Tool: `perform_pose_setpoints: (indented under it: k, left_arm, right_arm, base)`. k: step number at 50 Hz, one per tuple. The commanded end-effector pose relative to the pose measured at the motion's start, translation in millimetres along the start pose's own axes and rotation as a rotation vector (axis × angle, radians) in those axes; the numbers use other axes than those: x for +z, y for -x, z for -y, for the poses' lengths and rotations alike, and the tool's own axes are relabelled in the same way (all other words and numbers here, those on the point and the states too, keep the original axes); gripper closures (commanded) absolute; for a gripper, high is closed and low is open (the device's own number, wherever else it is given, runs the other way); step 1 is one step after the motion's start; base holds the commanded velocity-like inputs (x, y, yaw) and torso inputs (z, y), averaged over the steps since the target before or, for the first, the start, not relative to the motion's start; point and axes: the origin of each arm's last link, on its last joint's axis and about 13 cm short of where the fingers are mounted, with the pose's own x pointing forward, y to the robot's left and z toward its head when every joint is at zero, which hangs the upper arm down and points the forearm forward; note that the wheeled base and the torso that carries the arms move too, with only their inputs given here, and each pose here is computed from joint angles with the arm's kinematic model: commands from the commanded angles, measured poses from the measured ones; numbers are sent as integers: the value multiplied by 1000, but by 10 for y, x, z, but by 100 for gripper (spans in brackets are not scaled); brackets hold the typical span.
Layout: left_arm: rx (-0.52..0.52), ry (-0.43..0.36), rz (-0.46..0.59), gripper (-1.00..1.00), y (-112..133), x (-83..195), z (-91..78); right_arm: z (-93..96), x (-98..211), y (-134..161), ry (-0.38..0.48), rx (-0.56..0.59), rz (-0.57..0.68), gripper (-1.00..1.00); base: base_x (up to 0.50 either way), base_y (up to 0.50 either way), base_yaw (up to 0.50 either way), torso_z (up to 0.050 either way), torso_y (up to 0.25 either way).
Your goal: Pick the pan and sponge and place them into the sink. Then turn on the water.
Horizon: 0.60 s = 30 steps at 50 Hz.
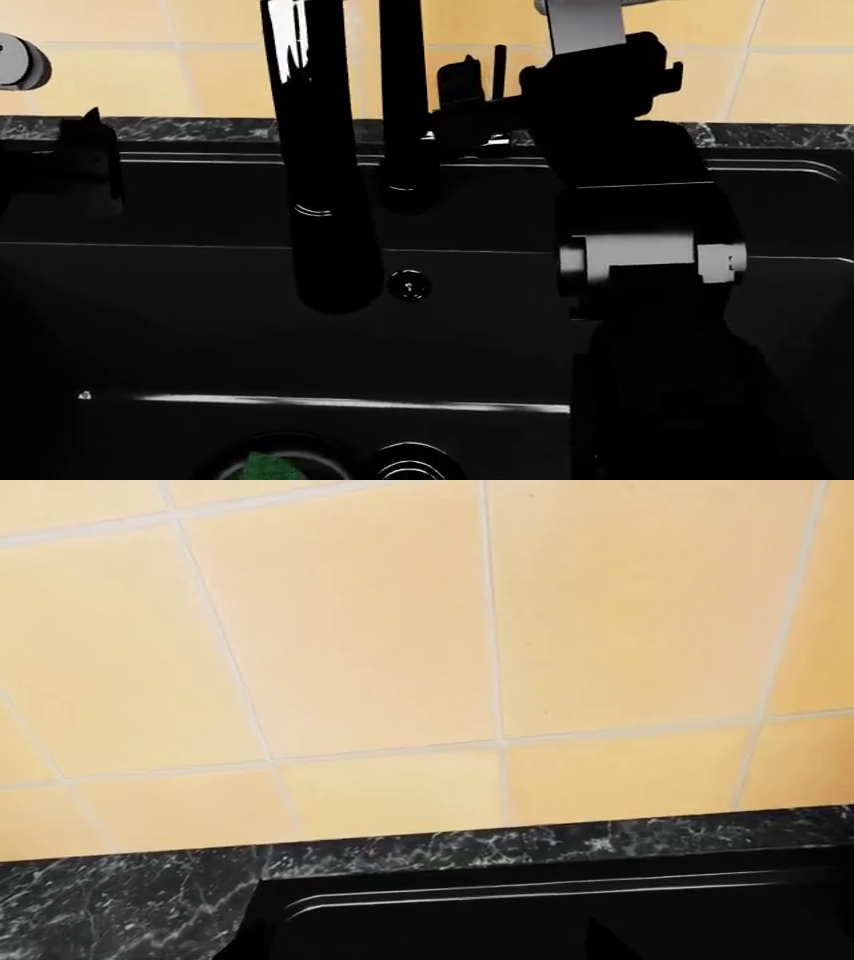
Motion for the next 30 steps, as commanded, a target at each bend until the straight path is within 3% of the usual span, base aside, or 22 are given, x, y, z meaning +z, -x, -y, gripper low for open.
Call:
perform_pose_setpoints:
  k: [1, 30]
  left_arm:
    - [-43, 27, 26, -100, -12, 48, -3]
    - [-46, 40, 30, -100, -35, 74, -13]
  right_arm:
    - [-50, 0, -11, -22, 19, -5, -100]
    - [-63, 92, -22, -11, 4, 35, -100]
  base:
    - [0, 0, 0, 8, -80]
    - [0, 0, 0, 8, -81]
